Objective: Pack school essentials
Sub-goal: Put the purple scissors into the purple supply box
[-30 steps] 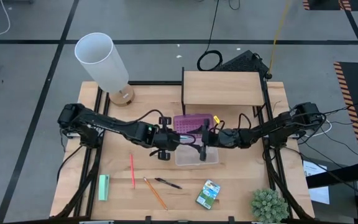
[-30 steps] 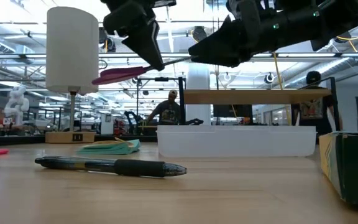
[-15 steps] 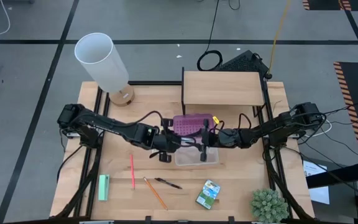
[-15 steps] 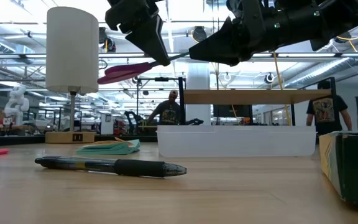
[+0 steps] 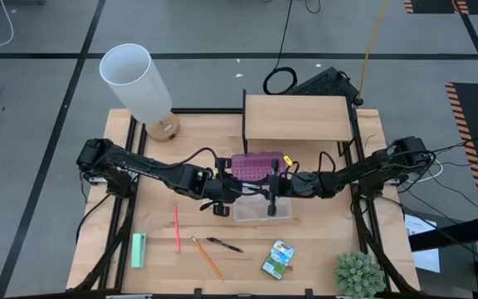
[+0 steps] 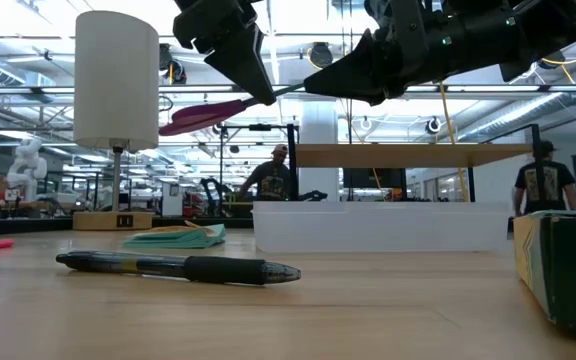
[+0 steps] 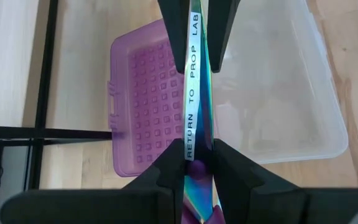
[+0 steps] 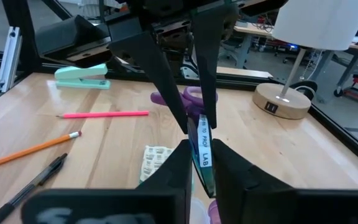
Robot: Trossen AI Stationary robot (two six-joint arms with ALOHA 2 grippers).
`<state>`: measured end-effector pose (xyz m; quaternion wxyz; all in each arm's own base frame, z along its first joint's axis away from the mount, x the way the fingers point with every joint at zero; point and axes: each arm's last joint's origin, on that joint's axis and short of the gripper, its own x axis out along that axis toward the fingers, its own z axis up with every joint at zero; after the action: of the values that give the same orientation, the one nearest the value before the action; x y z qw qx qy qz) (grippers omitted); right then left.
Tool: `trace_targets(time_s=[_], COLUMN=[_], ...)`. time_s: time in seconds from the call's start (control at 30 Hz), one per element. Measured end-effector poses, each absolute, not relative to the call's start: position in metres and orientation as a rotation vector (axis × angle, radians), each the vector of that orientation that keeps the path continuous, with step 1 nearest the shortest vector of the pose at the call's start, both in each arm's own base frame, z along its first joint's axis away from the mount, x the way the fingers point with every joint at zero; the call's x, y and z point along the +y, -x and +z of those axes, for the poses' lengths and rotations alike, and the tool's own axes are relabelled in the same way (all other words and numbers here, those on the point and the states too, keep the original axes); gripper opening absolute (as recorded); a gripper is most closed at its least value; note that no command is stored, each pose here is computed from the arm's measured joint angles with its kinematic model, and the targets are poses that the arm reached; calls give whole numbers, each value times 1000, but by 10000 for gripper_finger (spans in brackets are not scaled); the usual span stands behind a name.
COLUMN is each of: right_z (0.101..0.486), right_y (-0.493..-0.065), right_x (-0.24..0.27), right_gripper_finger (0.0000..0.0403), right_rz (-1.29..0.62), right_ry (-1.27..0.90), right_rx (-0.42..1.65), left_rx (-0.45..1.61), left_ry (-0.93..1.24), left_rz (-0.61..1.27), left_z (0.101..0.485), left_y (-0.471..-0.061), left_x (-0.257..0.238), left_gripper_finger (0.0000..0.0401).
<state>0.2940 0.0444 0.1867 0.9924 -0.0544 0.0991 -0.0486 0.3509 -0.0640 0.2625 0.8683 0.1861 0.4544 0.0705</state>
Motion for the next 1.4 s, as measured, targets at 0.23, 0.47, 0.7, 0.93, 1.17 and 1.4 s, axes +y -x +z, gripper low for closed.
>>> trace_targets(time_s=[0.23, 0.47, 0.7, 0.93, 1.17, 1.4], right_z=[187, 187, 187, 186, 186, 183], right_y=[-294, -294, -294, -294, -294, -293], right_x=[44, 44, 44, 44, 44, 44], right_gripper_finger=[43, 40, 40, 40, 40, 40], right_rz=[-96, -100, -101, -101, -100, -101], right_ry=[110, 111, 111, 111, 112, 95], right_rx=[199, 200, 200, 203, 207, 231], left_rx=[952, 952, 945, 933, 899, 840], left_ry=[-385, -359, -347, -335, -333, -351], left_rz=[138, 133, 140, 148, 143, 219], left_z=[262, 262, 263, 266, 280, 304], left_y=[-351, -351, -351, -349, -339, -319], left_x=[-64, -65, -65, -66, -70, -75], left_gripper_finger=[79, 149, 198, 219, 221, 221])
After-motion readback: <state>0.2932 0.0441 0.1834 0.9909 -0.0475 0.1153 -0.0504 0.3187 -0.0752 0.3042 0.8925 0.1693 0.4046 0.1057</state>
